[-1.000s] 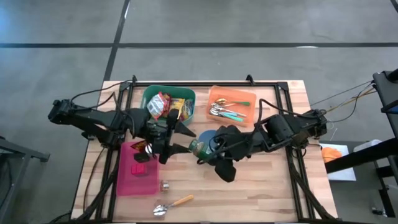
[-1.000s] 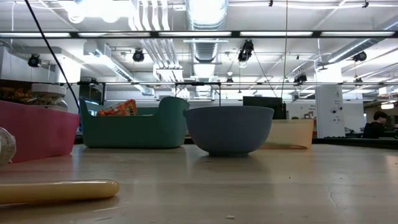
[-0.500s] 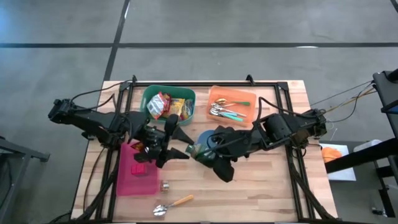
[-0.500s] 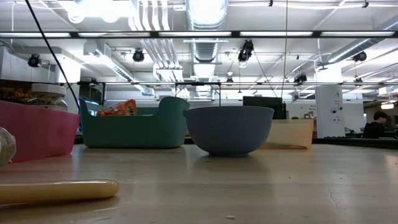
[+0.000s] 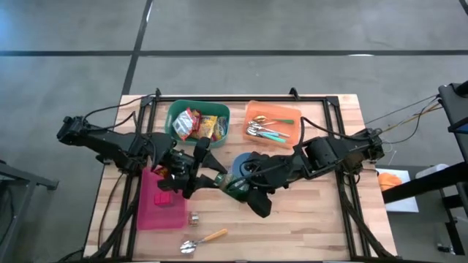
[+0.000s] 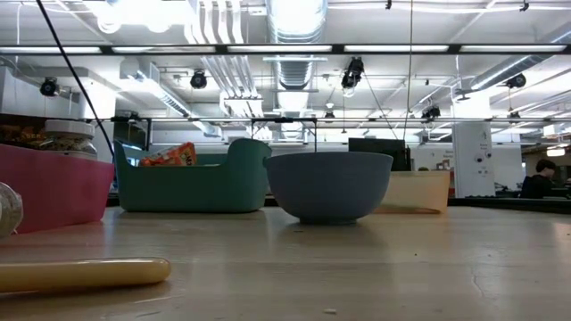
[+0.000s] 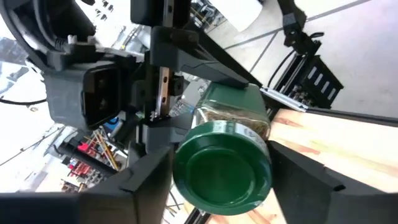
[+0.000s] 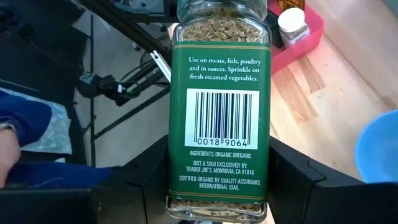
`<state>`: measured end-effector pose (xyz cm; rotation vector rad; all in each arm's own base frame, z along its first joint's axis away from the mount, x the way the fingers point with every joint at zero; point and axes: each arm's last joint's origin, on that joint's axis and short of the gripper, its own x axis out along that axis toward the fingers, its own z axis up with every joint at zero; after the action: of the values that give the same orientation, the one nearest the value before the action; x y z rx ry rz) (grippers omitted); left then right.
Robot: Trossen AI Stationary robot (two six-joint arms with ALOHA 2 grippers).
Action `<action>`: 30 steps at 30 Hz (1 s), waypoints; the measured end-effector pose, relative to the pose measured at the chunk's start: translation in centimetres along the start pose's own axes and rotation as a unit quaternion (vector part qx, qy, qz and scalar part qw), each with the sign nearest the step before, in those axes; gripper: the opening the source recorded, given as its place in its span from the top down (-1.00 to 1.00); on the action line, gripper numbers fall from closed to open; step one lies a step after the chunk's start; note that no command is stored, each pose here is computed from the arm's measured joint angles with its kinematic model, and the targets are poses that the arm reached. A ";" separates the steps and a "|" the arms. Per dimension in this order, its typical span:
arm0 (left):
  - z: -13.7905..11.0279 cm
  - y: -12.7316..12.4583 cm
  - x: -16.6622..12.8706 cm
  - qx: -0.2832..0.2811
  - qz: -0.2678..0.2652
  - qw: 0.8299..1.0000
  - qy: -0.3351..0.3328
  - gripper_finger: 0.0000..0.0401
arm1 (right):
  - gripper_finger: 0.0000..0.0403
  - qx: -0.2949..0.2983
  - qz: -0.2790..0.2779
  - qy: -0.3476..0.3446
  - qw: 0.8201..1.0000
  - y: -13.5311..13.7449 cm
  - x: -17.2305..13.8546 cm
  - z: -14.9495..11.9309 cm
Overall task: Pick & Place Food Item
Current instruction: Put the green seasoning bottle into the pink bin
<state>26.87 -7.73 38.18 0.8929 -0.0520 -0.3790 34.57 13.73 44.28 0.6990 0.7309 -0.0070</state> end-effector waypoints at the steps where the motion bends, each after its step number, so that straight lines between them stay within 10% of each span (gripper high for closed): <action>1: 0.0 0.0 0.0 -0.001 -0.001 1.000 -0.001 -0.19 | 0.04 0.000 0.004 -0.001 1.000 0.1 0.0 0.0; 14: 0.2 -0.1 0.0 -0.027 -0.007 1.000 -0.013 0.05 | -0.08 0.002 0.013 0.000 1.000 0.2 0.0 0.1; 22: 0.1 0.0 0.0 -0.179 0.000 0.984 -0.001 0.05 | -0.74 -0.002 0.010 0.000 1.000 0.1 0.1 0.1; 30: -0.4 -0.7 -0.4 -0.322 -0.041 0.944 0.064 0.05 | -0.84 -0.013 -0.001 0.002 1.000 -0.4 0.0 0.4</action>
<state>26.40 -7.69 37.41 0.2691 0.2203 -0.3823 34.70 13.20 44.26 0.6731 0.7350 0.0023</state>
